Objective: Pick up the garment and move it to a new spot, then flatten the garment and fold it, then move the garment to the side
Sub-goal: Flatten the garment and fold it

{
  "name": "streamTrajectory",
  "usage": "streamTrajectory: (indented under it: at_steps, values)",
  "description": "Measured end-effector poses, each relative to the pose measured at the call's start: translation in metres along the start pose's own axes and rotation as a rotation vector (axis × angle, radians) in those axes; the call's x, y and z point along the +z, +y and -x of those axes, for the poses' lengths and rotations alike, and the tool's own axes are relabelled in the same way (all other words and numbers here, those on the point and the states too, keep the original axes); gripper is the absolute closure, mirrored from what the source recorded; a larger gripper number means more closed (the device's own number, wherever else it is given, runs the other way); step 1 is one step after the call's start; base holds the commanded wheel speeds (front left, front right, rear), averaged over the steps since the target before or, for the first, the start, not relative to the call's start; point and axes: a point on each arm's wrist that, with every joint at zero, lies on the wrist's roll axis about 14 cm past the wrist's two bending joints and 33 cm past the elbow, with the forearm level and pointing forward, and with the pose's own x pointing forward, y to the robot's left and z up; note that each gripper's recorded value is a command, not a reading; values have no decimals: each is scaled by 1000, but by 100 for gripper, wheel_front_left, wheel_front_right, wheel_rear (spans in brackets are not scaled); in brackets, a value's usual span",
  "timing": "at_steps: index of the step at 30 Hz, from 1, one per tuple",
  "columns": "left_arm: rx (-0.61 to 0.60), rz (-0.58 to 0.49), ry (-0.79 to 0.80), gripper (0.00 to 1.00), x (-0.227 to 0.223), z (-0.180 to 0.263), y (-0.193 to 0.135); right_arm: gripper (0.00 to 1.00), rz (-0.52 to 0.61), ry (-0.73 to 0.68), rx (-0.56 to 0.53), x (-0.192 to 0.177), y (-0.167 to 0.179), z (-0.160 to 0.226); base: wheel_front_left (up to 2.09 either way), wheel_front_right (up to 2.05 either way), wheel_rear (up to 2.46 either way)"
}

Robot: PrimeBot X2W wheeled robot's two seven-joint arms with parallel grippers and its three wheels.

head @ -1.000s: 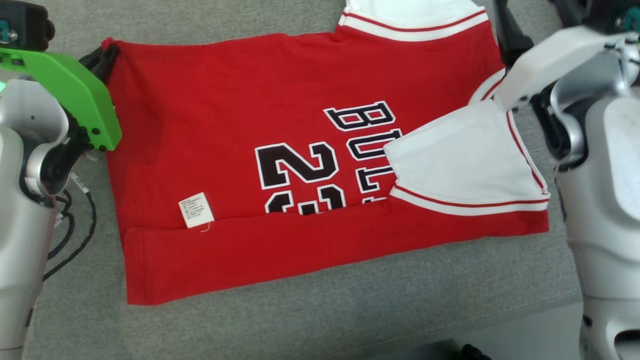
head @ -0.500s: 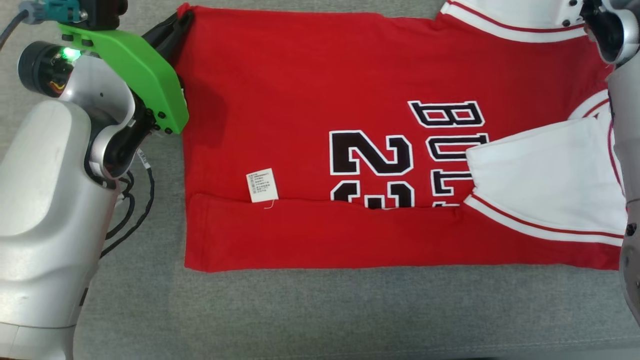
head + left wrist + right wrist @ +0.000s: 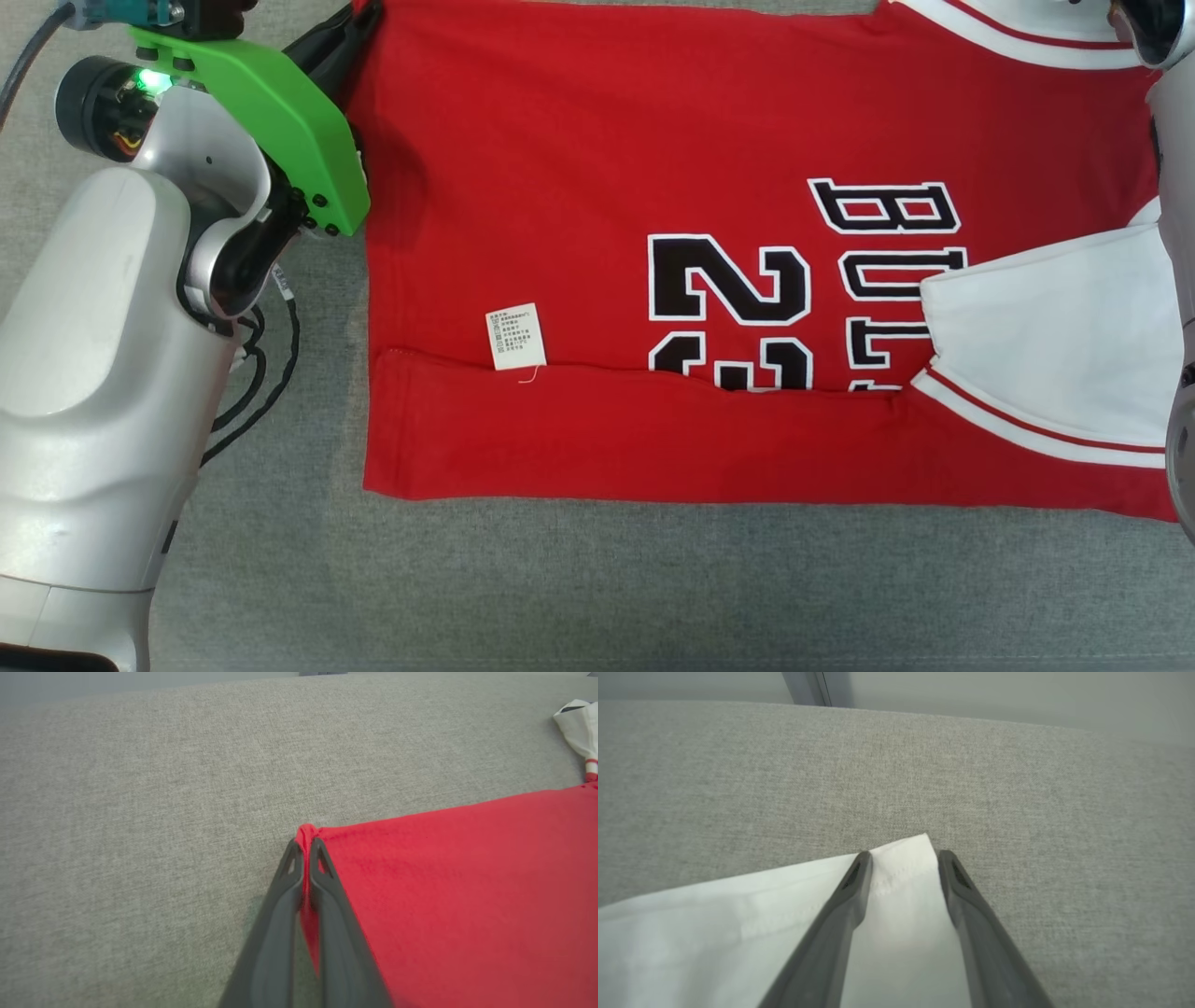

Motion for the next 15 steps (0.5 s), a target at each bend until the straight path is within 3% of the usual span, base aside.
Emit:
streamTrajectory:
  at_steps: [15]
  values:
    - [7,-14,-46,100,19,0,-3,100,-61,-252,22,34,-1,35,0,0,0]
